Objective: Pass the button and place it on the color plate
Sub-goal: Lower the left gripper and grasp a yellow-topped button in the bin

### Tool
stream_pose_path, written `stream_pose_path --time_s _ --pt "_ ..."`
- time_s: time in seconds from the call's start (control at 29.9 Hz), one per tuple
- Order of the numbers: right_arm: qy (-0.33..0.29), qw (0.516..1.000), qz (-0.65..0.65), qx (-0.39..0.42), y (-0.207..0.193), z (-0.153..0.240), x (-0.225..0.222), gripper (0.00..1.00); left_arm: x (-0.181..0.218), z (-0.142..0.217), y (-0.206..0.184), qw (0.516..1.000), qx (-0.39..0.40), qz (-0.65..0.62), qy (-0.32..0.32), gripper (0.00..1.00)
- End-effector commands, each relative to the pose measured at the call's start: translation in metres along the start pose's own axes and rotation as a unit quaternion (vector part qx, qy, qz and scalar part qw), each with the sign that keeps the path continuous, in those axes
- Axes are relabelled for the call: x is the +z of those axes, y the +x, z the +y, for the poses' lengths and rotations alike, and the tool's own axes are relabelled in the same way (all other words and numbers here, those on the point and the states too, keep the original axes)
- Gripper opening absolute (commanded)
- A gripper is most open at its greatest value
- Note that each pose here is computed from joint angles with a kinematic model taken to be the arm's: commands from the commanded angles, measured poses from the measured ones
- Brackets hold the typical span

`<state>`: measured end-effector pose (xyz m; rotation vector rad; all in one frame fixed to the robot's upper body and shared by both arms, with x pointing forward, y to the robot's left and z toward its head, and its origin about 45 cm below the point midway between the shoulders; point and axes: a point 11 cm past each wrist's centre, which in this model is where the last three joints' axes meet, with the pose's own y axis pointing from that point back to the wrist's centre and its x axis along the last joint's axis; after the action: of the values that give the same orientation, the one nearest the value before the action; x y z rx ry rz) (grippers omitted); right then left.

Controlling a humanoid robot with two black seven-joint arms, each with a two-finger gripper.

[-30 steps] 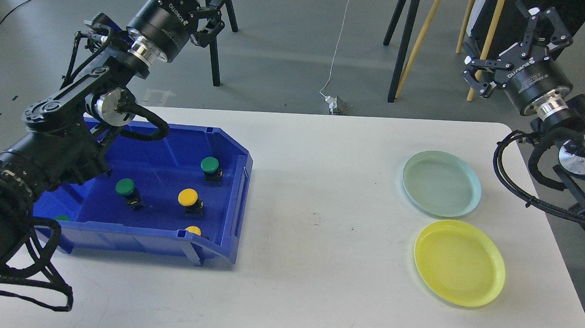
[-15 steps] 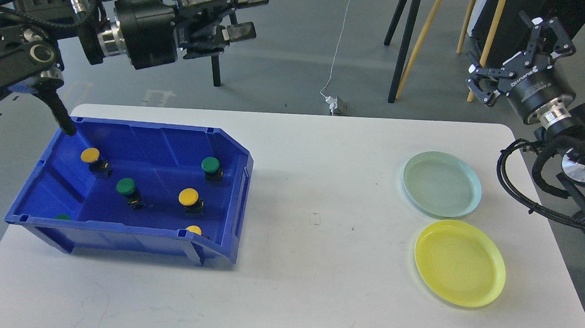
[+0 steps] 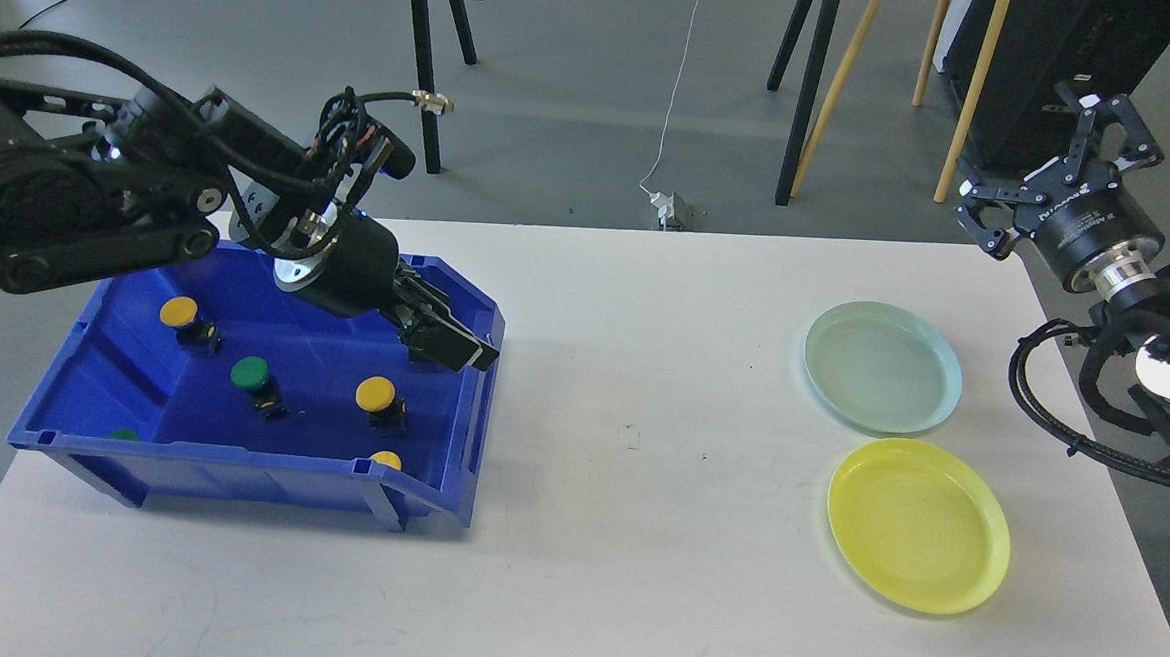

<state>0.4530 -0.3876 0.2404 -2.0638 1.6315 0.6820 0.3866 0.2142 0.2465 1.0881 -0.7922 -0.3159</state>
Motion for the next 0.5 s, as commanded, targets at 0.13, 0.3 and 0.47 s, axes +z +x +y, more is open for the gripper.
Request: stream_pose_path --time_s 0.13,0.3,0.47 --pt "-0.001 1.0 0.0 0.001 0.001 0.001 0.001 1.0 -0.033 -0.024 -0.032 0.997 -0.054 -0.002 0.049 0.99" --pt "-0.001 1.0 0.0 0.001 0.001 0.001 0.001 1.0 -0.051 -0.03 -0.05 0.995 -0.067 0.01 0.07 0.98" --pt "-0.002 1.0 0.0 0.001 0.001 0.001 0.001 1.0 -0.056 -0.035 -0.059 0.995 -0.068 0.022 0.071 0.98"
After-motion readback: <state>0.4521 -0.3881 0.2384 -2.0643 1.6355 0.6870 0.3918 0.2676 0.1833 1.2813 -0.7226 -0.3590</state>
